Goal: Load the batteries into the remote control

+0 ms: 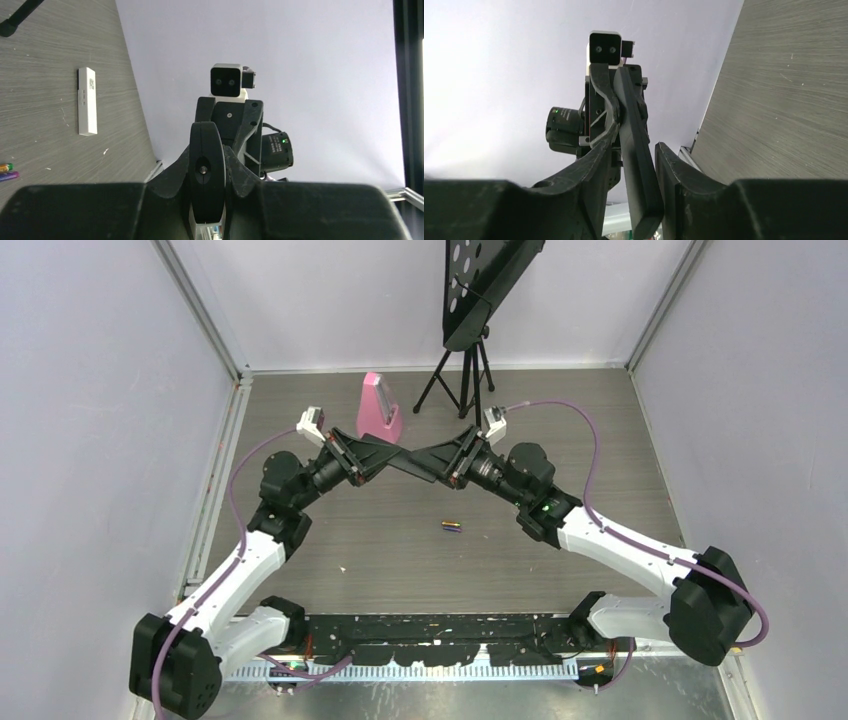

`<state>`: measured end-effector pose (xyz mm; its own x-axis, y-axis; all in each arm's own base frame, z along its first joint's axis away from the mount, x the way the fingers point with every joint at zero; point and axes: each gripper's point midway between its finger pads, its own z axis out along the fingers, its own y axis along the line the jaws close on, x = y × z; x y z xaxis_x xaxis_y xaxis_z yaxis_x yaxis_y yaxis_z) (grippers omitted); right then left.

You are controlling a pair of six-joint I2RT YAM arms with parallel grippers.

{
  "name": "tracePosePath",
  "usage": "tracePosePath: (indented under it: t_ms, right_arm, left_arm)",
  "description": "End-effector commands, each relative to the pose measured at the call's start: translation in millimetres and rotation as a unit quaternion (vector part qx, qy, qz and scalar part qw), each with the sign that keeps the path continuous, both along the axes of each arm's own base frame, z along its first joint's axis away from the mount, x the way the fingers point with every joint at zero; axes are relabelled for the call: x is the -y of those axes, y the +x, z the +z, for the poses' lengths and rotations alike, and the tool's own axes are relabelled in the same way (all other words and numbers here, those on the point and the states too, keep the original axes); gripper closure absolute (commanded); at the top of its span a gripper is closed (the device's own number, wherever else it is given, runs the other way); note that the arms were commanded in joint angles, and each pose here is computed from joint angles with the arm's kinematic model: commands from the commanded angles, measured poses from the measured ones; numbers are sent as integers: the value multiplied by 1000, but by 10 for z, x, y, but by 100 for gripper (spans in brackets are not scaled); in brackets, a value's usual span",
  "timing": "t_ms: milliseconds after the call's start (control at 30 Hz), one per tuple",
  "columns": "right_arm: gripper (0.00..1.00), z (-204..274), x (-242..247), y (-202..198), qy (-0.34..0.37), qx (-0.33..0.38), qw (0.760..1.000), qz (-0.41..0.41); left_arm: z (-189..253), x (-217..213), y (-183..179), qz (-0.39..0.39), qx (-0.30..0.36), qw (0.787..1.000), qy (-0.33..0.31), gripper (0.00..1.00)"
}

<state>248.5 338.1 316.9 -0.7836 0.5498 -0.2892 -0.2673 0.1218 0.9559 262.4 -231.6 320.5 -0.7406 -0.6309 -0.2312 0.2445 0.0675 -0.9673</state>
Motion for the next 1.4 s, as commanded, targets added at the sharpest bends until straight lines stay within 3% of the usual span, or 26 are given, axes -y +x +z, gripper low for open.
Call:
tracePosePath:
  t_ms: [0,200,367,533,800,1033,1167,1367]
  right_arm:
    - [61,173,-34,-149,31,44,998,37]
    - [67,105,-55,-224,11,48,997,58]
    - [59,105,-92,-178,21,38,997,57]
    - [58,60,-175,-89,44,24,997,58]
    - [76,-173,-132,-104,29,15,998,52]
    - [86,-260,101,-242,0,77,996,36]
    - [99,-204,158,-310,13,97,994,39]
    - [97,-158,117,-198,17,70,997,26]
  left_arm:
    - [386,-83,-42,4,40,999,-32,100]
    - [481,-76,-71,-6,54,998,-37,100]
    - [605,-39,-157,-33,76,996,-42,100]
    - [642,-38,-207,-42,78,995,-45,100]
    - [705,-148,-200,-22,84,995,-49,100]
    - [776,-402,-72,4,96,995,-40,100]
    - [762,-443,-39,8,94,995,-42,100]
    - [616,-435,-10,7,83,996,-39,100]
